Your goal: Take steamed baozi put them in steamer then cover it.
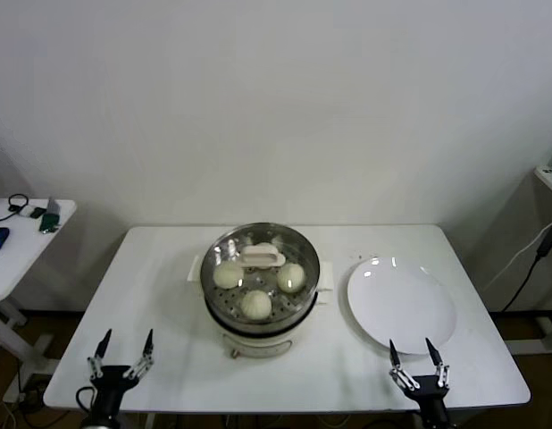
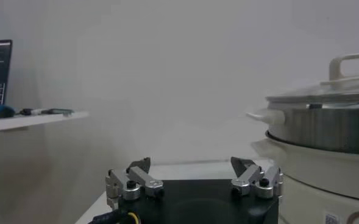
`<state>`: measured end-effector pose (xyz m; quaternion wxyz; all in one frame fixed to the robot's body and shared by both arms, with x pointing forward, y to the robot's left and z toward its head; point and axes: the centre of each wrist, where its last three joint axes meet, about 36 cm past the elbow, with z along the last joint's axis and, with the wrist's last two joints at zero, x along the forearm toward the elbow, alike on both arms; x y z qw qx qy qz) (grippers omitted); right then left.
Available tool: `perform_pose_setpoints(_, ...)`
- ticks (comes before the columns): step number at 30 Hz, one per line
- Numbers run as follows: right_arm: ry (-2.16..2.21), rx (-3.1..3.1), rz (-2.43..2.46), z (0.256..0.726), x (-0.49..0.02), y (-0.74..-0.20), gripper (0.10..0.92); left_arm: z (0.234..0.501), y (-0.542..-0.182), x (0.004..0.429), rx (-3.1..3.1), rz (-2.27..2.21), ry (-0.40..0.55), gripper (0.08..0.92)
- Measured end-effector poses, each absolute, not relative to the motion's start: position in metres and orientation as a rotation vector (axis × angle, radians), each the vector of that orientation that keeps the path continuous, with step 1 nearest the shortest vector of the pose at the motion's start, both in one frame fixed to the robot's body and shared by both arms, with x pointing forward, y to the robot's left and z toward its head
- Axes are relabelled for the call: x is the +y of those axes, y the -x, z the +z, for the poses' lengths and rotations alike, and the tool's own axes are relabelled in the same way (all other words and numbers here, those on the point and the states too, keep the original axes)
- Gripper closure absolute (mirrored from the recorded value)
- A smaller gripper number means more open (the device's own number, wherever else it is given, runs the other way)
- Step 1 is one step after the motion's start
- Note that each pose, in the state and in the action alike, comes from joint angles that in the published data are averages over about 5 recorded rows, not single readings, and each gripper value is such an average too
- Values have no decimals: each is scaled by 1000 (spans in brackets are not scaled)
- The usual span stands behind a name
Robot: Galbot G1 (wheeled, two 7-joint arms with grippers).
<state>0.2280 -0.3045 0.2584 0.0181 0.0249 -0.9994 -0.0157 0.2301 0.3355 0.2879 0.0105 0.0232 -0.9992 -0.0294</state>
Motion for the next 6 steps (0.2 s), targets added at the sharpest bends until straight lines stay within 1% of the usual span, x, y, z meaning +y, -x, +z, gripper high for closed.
perform_pose_setpoints(6,-82,-3107,-46,259,-305,-228,200,286,-228,333,-3118,-68,-73,177)
